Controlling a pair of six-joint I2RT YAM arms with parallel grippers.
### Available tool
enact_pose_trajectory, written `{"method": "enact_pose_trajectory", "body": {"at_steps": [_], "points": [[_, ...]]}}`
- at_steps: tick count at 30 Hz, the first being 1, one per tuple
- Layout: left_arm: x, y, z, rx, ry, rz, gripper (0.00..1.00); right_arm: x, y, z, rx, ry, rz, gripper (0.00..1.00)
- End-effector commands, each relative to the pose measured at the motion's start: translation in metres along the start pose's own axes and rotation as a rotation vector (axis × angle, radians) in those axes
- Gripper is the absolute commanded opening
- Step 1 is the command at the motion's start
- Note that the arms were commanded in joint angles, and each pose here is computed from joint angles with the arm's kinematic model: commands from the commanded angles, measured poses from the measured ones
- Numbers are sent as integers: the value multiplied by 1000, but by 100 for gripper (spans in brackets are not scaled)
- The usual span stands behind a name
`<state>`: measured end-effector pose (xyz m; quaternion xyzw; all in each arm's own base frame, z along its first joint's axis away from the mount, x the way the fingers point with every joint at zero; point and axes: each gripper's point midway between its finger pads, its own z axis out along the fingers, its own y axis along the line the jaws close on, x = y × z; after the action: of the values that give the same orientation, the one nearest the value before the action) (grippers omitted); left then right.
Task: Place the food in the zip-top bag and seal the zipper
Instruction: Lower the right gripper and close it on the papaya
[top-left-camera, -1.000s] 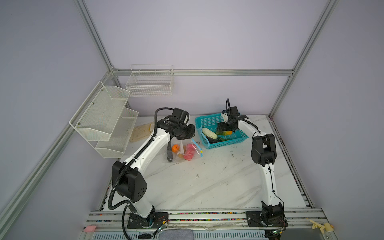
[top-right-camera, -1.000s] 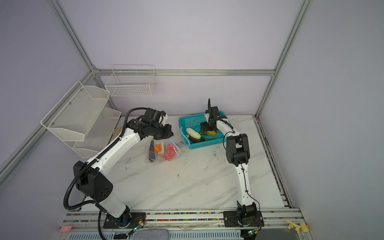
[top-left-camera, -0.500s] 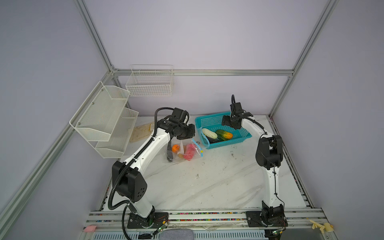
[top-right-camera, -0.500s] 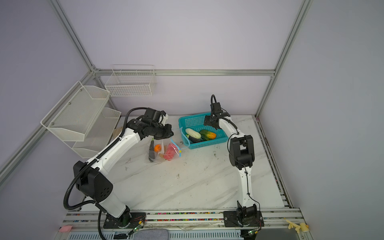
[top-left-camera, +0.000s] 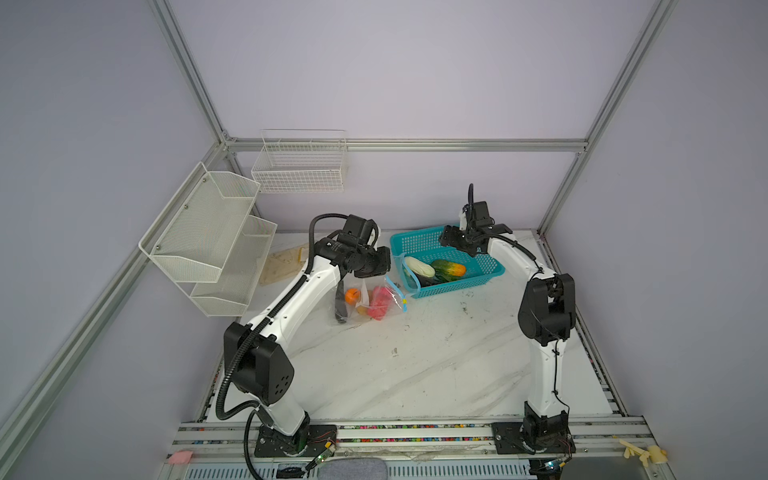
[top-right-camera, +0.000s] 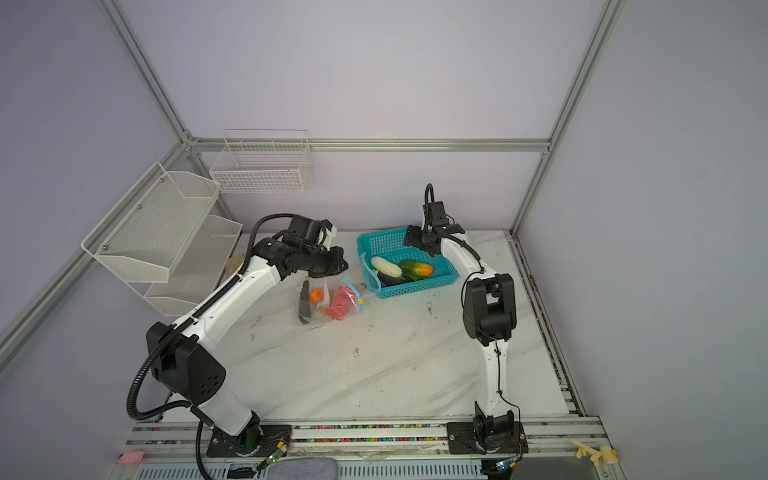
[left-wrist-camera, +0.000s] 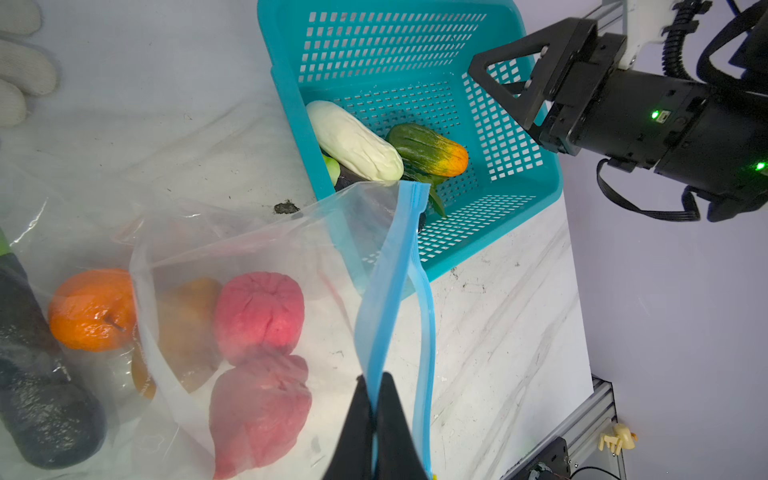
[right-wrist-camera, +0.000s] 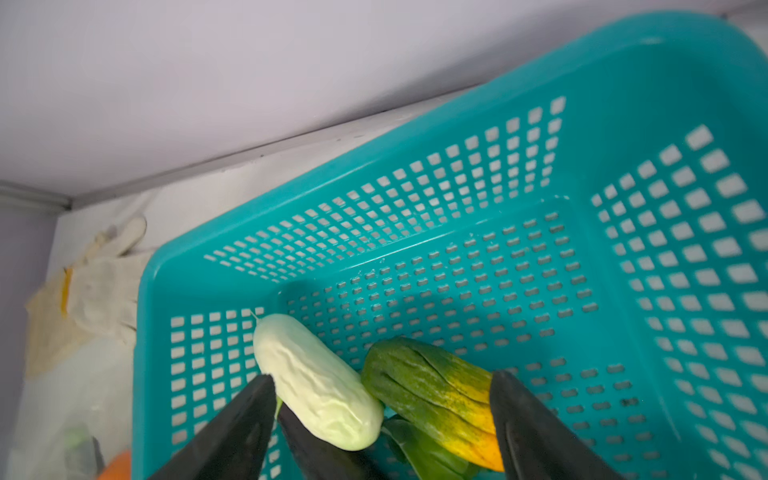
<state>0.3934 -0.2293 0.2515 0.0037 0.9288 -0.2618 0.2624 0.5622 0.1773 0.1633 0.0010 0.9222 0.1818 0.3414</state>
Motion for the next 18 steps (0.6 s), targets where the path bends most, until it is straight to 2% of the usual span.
{"method": "enact_pose_trajectory", "body": {"at_steps": [1, 5, 7, 11, 18], "points": [[-10, -15, -20, 74, -54, 26, 0, 4, 6, -8, -27, -19, -384, 83], [-8, -15, -20, 75, -49, 30, 0, 15, 1, -11, -12, -8, -652, 83], [-7, -14, -20, 74, -46, 30, 0, 19, -4, -8, 0, 31, -700, 83], [-5, -14, -21, 72, -46, 30, 0, 31, -5, -4, -35, 119, -744, 82], [-6, -14, -23, 71, -53, 25, 0, 85, -7, 6, -167, 294, -773, 76]]}}
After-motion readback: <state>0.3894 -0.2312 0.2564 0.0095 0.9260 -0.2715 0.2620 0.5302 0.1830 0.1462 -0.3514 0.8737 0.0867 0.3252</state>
